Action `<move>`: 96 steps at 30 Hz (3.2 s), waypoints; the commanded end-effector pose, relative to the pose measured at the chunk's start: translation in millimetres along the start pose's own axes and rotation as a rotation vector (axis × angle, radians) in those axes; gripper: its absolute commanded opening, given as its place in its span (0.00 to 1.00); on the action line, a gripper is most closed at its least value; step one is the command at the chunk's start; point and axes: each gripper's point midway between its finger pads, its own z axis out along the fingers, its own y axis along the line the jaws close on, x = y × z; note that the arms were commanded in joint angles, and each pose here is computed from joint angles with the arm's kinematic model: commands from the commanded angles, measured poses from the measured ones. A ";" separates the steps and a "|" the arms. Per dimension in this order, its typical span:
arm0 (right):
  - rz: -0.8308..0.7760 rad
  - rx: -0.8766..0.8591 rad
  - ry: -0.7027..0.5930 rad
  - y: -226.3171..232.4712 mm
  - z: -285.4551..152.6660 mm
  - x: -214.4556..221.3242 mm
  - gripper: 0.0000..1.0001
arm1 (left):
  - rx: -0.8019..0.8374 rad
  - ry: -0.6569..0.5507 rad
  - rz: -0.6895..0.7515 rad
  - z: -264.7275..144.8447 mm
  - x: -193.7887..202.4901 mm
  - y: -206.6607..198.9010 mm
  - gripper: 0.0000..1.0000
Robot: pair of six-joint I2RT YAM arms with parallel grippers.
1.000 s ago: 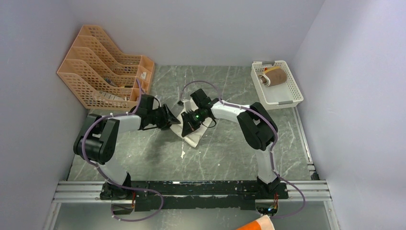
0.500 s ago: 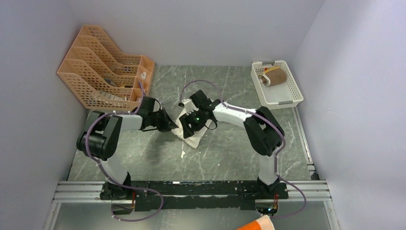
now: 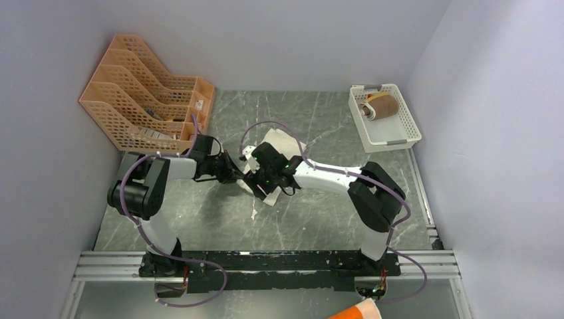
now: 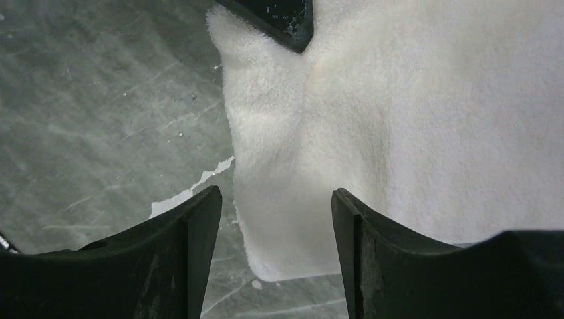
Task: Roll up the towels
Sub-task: Roll the towel at the center of the board.
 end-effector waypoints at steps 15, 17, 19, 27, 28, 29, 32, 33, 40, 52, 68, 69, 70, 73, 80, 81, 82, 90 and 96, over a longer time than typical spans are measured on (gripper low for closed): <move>-0.084 0.150 0.008 1.4 38.1 -1.3 0.46 | 0.013 0.052 -0.031 -4.1 3.4 9.3 0.07; -0.080 0.201 0.016 -7.1 39.7 1.3 0.26 | 0.016 0.054 -0.035 -4.9 3.0 9.2 0.07; -0.078 0.220 0.013 -10.5 39.3 1.9 0.01 | 0.021 0.049 -0.038 -7.3 0.5 8.5 0.07; 0.061 -0.264 0.003 36.0 34.5 3.6 0.00 | 0.023 -0.070 -0.015 -40.4 -37.0 1.4 0.54; 0.107 -0.397 0.006 47.2 29.4 3.3 0.00 | 0.018 -0.092 -0.006 -46.1 -41.8 -0.7 0.59; 0.153 -0.475 0.010 49.8 27.0 4.0 0.00 | 0.011 -0.107 -0.003 -50.2 -45.3 -0.9 0.62; 0.236 -0.585 -0.003 46.7 20.1 -0.3 0.00 | 0.001 -0.139 0.009 -60.5 -50.7 -3.1 0.67; 0.253 -0.606 -0.014 45.2 17.2 -3.4 0.00 | 0.002 -0.149 0.011 -63.1 -51.7 -3.7 0.68; 0.475 -0.712 0.069 24.5 23.4 3.9 0.00 | 0.070 -0.143 0.015 -65.3 -34.7 -6.3 0.65; 0.695 -0.737 0.154 8.7 39.6 23.9 0.03 | 0.096 -0.095 0.032 -56.9 6.7 4.2 0.61; 0.749 -0.696 0.215 2.3 48.2 39.4 0.03 | 0.153 -0.038 0.151 -21.4 20.3 -15.8 0.60; 0.746 -0.694 0.214 2.3 47.7 38.9 0.03 | 0.131 -0.033 0.150 -18.4 19.5 -10.8 0.60; 0.745 -0.693 0.215 2.0 47.0 38.7 0.03 | 0.105 -0.032 0.150 -16.1 17.5 -5.9 0.59; 0.747 -0.687 0.220 0.4 46.0 39.7 0.03 | 0.005 -0.028 0.164 -10.1 10.0 10.7 0.56; 0.656 -0.531 0.251 -15.7 48.4 42.8 0.16 | -0.124 0.011 0.194 -1.9 -4.4 26.0 0.56; 0.622 -0.487 0.257 -20.0 47.8 42.4 0.22 | -0.138 0.024 0.205 -0.3 -4.9 27.2 0.56; 0.586 -0.433 0.256 -26.0 47.6 40.8 0.30 | -0.154 0.038 0.219 1.3 -4.7 29.5 0.56; 0.292 -0.025 0.193 -62.1 14.1 17.0 0.59 | -0.250 0.114 0.286 5.2 6.3 39.2 0.54; 0.044 0.187 0.065 -47.3 -16.1 -6.8 0.61 | -0.261 0.168 0.290 4.5 14.7 45.1 0.54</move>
